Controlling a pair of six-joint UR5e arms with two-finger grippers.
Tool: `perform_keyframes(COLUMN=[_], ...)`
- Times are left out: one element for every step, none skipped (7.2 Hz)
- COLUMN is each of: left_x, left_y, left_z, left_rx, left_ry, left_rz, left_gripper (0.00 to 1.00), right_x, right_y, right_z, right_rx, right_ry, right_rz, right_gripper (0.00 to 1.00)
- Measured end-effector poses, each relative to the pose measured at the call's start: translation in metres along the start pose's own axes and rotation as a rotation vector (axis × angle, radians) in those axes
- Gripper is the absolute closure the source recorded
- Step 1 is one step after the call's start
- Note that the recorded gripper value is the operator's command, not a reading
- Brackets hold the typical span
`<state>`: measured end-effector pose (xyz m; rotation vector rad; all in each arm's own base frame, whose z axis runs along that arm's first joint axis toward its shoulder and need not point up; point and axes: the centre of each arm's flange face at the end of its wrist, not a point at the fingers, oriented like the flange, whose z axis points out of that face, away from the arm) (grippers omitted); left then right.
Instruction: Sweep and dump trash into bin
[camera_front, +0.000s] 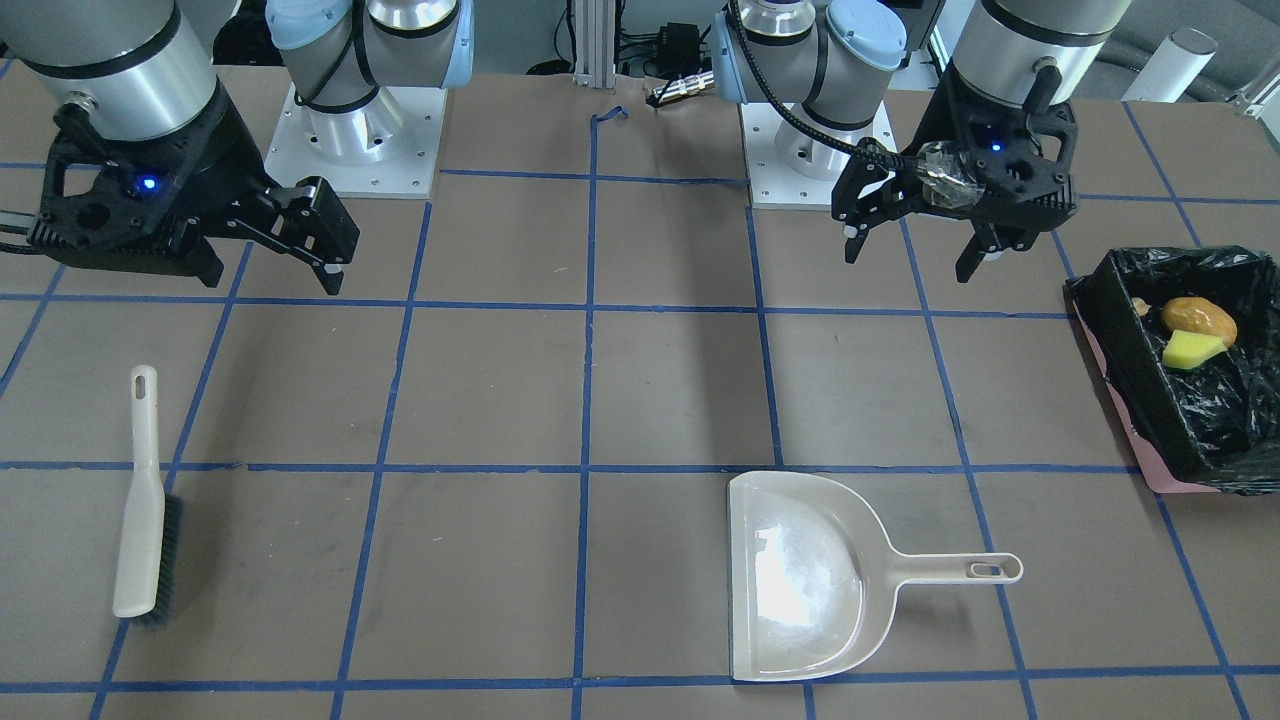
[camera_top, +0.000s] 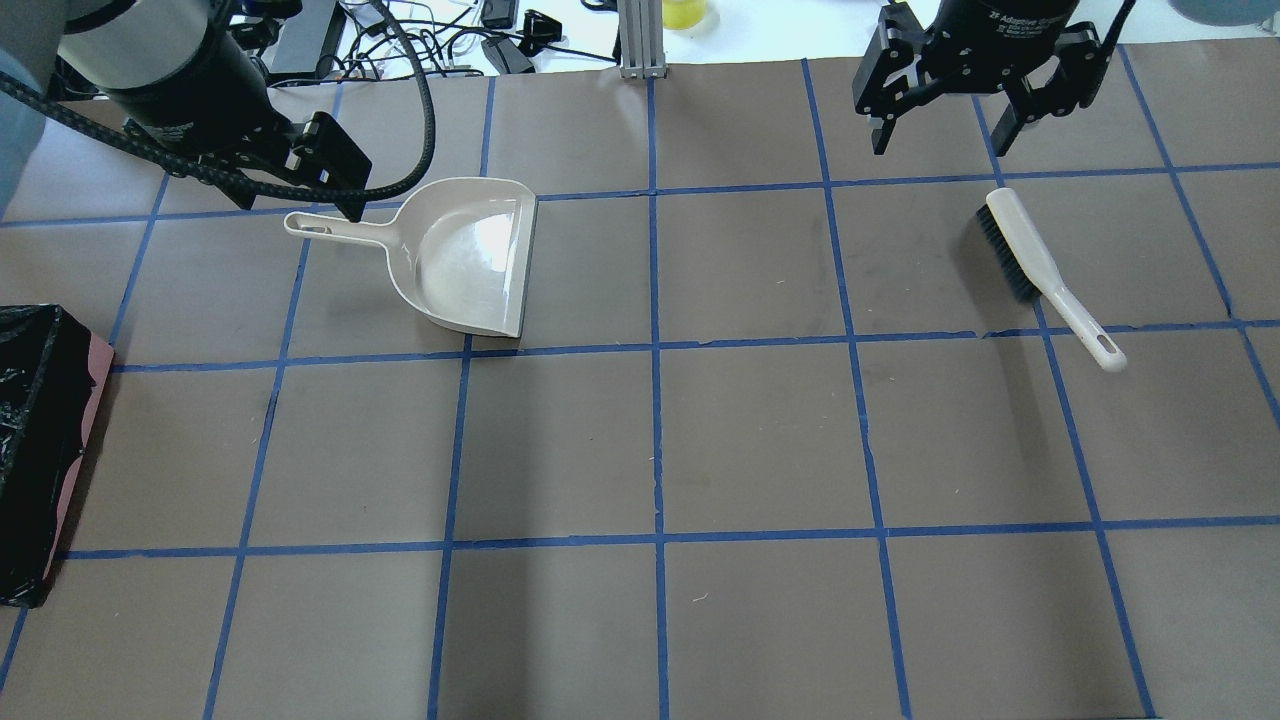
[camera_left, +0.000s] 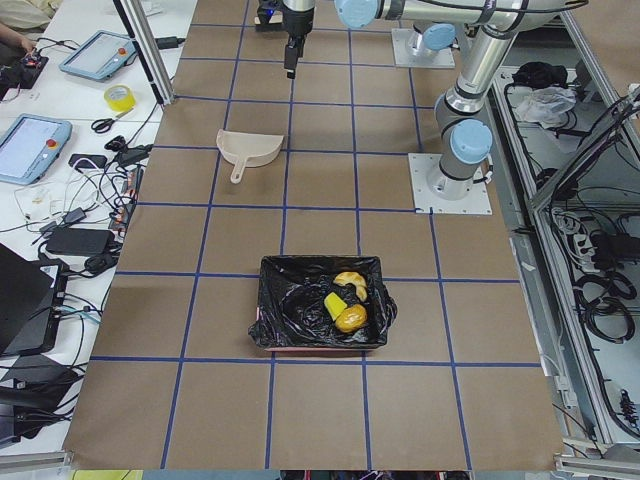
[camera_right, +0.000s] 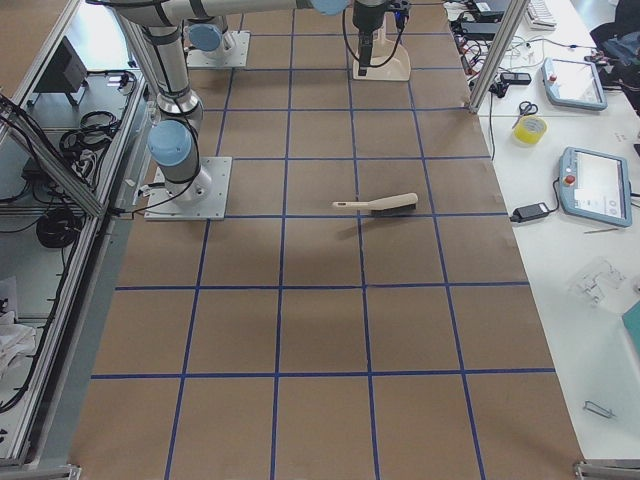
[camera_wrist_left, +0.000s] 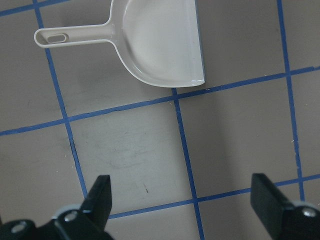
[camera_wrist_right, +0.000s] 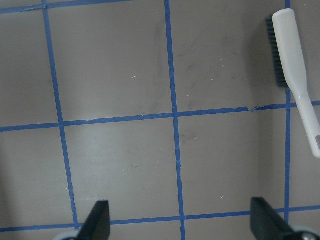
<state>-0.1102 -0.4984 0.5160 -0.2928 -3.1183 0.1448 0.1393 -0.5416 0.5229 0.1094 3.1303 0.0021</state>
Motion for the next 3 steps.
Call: perform_keyframes(left_x=[0.0, 0.0, 0.0], left_y=[0.0001, 0.0002, 0.0], left_z=[0.0009, 0.0012, 0.0011], left_rx=[-0.002, -0.002, -0.002], left_ry=[0.0, 0.001, 0.001], left_rz=[0.001, 0.001, 0.001], left_gripper=[0.0, 0.0, 0.0], right_x=[0.0002, 0.0002, 0.0002], right_y=[-0.0001, -0.0001, -0.0001], right_z=[0.0, 0.0, 0.0], right_rx=[0.0, 0.0, 0.0], right_ry=[0.0, 0.0, 0.0], right_rz=[0.0, 0.0, 0.0], right_gripper=[0.01, 0.01, 0.01])
